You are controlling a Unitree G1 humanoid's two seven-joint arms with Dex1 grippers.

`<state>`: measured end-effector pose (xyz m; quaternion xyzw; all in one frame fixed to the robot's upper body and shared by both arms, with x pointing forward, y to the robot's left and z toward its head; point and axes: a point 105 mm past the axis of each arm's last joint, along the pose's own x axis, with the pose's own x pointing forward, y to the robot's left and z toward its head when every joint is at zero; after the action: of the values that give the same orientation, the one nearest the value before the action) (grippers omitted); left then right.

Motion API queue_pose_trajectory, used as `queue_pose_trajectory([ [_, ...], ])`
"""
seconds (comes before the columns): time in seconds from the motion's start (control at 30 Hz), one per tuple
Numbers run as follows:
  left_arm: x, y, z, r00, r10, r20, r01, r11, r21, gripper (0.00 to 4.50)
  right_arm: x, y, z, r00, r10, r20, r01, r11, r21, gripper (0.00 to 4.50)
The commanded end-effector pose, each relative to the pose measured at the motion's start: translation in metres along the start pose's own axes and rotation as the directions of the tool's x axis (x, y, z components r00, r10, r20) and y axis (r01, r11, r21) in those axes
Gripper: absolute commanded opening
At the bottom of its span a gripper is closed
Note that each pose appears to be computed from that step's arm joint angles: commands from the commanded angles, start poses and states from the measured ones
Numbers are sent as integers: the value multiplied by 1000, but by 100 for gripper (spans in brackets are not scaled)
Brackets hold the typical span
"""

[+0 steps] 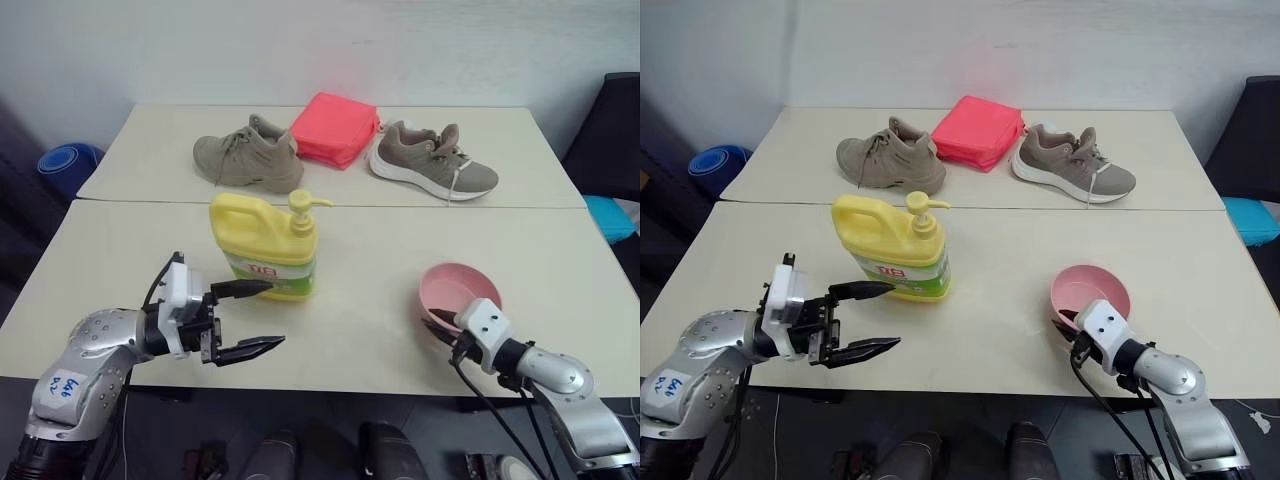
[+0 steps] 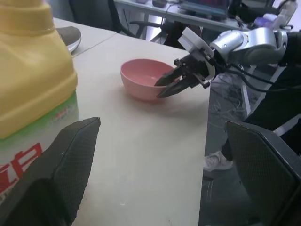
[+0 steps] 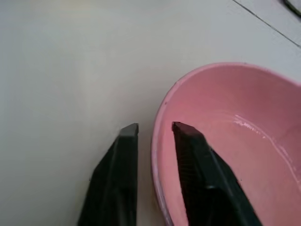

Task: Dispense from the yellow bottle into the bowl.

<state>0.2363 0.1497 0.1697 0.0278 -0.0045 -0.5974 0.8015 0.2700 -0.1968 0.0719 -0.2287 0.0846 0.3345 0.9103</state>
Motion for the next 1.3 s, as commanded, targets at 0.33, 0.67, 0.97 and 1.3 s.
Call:
queue_pose_trajectory([
  [0.33,14,33,121,952,79,295,-114,988,104,278,7,-15,112,954,234,188,-177,944,-278,0],
  [0.67,60,56,145,960,92,265,-154,963,222,2,28,-19,189,889,457,26,-405,812,-420,0],
  [0.97,54,54,146,957,61,285,-139,955,261,2,17,-16,167,842,509,-179,-538,761,-363,0],
  [1.3,10,17,117,975,-162,152,127,968,218,2,-7,-33,58,821,390,-417,-499,845,-190,0],
])
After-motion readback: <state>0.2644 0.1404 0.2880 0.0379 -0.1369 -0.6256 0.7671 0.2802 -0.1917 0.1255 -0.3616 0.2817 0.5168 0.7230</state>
